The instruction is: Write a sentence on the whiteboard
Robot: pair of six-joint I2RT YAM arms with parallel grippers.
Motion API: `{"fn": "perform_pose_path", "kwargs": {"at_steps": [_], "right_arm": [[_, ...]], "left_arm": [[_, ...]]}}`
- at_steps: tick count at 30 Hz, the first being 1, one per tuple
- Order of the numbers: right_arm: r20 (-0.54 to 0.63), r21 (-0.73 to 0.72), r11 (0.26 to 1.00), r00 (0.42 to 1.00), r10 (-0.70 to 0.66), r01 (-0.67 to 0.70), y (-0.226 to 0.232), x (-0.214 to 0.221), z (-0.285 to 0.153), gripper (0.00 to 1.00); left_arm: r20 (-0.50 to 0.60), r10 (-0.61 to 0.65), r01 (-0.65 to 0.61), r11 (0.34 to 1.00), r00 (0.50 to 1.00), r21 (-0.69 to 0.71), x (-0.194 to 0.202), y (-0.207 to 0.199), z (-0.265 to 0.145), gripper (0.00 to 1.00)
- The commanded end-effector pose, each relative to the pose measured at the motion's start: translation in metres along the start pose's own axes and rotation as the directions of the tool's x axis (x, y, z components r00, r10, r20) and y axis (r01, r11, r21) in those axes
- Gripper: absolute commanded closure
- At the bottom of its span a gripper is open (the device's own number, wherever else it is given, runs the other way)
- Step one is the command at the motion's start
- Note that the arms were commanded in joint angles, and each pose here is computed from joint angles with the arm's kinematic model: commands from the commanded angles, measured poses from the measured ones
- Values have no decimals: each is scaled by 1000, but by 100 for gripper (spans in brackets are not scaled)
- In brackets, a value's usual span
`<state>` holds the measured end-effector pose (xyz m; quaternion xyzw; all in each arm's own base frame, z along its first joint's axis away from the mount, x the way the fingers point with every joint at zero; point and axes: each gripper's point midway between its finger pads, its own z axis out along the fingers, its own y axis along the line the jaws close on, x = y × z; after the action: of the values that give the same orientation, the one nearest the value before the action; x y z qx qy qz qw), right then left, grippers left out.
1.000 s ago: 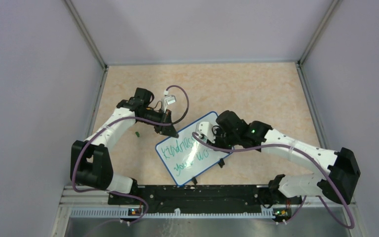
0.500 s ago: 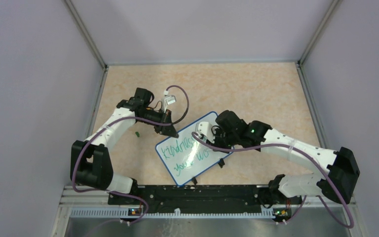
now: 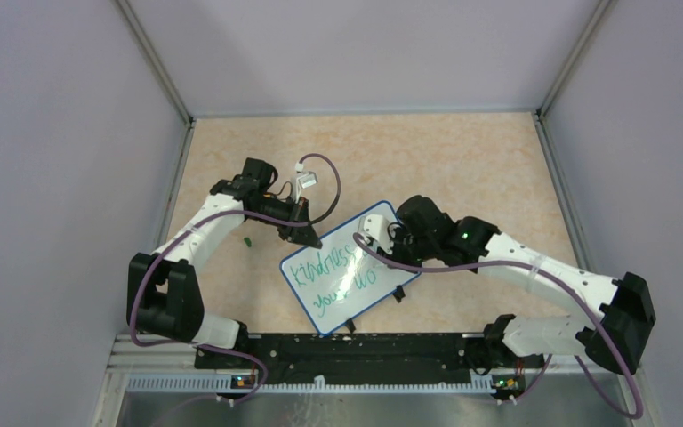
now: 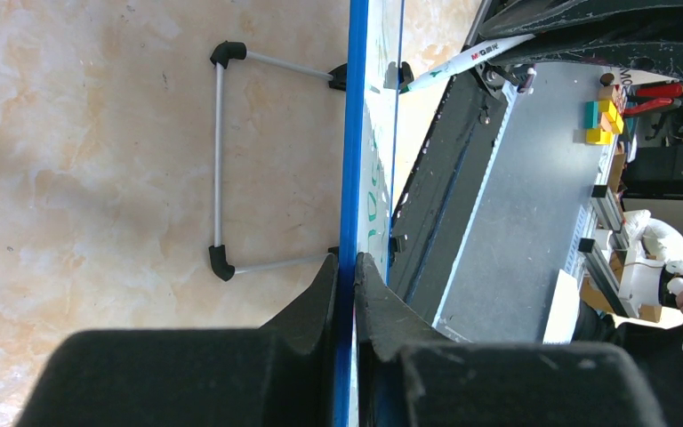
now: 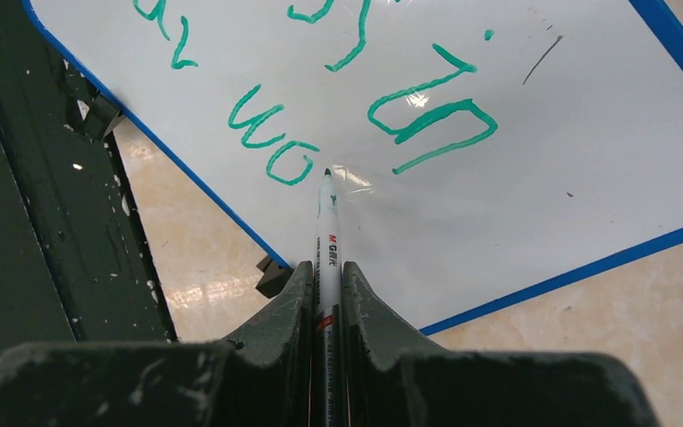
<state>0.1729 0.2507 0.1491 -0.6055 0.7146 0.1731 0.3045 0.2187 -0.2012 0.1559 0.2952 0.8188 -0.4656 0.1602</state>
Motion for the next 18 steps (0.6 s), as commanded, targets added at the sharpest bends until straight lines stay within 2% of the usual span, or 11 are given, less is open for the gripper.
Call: {"fn": "perform_pose_path", "kwargs": {"at_steps": [1,18], "right_arm": [[28,26,1000,1000,-10,9,-8,-7,-2,100],[-39,61,998,999,-2,4,-11,17,3,100]], "left_arm": [[-86,-21,14,996,996,-85,25,22,10,100],[-89,-27,19,996,996,-88,25,24,11,100]]}}
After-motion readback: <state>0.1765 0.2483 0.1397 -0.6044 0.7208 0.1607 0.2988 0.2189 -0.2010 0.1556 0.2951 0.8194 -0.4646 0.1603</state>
